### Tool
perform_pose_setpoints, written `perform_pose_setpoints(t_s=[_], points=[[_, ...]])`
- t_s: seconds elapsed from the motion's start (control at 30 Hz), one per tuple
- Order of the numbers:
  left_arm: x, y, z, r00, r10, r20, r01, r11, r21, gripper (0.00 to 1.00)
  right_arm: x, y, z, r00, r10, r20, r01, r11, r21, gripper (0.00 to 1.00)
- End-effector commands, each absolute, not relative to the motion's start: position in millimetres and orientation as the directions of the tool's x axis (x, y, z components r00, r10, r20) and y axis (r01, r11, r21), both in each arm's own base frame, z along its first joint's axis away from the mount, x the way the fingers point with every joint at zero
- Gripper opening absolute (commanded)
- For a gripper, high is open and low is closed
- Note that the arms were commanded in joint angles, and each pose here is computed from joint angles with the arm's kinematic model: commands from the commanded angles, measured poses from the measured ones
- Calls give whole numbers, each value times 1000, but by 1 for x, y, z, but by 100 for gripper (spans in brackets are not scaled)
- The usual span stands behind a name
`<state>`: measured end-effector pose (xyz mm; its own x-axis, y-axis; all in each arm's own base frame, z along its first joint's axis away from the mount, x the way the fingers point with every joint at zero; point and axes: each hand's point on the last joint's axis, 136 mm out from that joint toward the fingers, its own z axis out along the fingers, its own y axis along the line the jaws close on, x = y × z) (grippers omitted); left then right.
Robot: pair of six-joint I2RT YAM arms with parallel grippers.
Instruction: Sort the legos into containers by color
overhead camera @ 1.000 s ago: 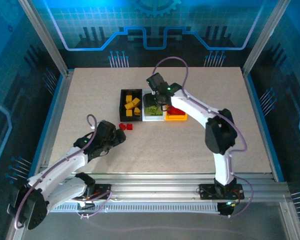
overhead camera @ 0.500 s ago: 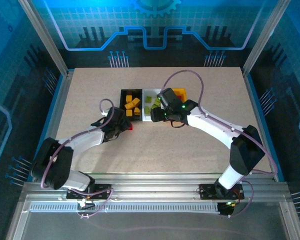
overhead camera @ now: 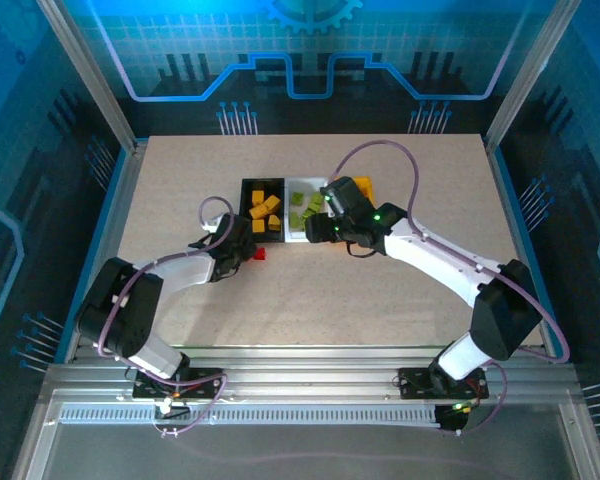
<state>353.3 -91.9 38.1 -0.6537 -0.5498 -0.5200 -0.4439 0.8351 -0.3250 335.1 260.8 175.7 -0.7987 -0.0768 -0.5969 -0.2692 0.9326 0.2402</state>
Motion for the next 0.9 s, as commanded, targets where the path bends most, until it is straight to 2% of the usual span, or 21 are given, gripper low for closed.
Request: perform_pose_setpoints(t_s=[0.0, 0.17, 0.47, 0.67, 0.87], points=[[343, -81, 23, -653, -560, -509, -483, 826, -289, 49, 336, 255, 186, -787, -40, -615, -253, 931, 263, 64], [334, -84, 9, -683, -554, -476, -475, 832, -286, 47, 338, 253, 183, -790, -35, -612, -246, 933, 263, 65], [322, -83, 3, -691, -569, -447, -491, 822, -288, 31, 336, 250, 179, -798, -34, -602, -233, 938, 256, 64], [311, -81, 19, -690, -562, -456, -476, 827, -300, 25, 337, 243, 181, -794, -16, -608, -218, 941, 260, 65], [303, -100, 51, -716, -499, -487, -391, 866, -312, 23, 337, 224, 184, -789, 25, -615, -170, 951, 257, 64]])
